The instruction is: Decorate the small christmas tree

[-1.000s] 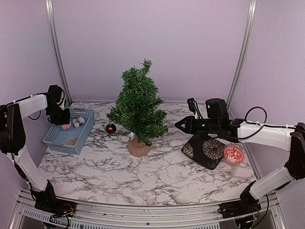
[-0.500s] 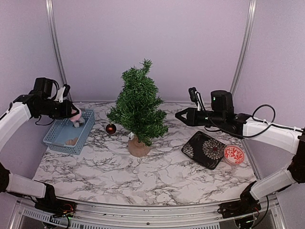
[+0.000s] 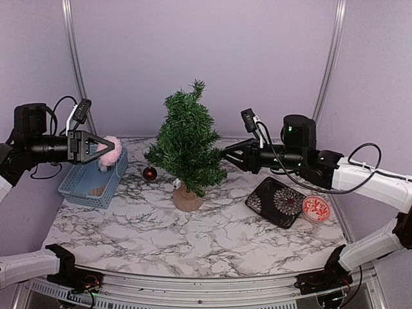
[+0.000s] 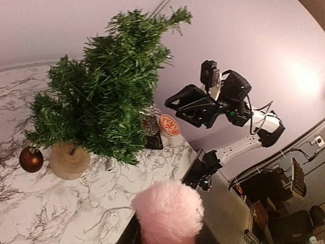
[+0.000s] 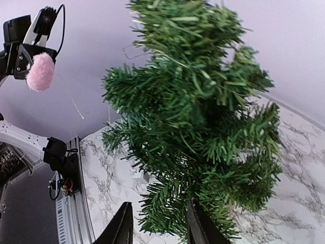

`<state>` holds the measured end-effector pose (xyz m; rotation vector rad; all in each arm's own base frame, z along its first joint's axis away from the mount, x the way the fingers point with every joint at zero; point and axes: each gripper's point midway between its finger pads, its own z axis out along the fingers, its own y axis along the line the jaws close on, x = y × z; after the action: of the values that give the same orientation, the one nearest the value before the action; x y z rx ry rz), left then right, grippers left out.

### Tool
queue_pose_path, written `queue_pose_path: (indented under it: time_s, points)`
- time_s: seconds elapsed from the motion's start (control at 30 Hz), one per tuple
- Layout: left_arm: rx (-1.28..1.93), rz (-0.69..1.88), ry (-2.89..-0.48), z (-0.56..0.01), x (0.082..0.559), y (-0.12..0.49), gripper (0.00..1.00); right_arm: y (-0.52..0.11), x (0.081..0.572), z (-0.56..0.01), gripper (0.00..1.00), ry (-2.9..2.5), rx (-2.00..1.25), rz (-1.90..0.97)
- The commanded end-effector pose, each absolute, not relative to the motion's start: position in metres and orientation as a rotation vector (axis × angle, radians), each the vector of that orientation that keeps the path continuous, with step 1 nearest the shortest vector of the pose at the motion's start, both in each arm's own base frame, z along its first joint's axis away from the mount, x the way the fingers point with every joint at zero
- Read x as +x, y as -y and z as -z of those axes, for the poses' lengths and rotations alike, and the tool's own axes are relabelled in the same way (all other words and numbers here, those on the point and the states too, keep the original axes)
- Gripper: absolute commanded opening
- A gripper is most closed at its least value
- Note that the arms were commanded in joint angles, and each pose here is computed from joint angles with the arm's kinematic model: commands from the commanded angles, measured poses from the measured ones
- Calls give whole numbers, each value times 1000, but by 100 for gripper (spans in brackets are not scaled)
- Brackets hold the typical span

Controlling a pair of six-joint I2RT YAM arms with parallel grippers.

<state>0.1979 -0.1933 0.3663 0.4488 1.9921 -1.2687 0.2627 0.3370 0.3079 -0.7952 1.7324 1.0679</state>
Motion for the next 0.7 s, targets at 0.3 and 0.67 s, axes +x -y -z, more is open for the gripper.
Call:
queue_pose_path:
  time_s: [0.3, 0.67]
  points:
    - [653, 1582, -1766, -457, 151, 230, 0, -423, 191, -375, 46, -1347, -1043, -1126]
    - [743, 1676, -1672, -473, 141, 261, 0, -490, 158, -374, 42, -1224, -1127, -1187]
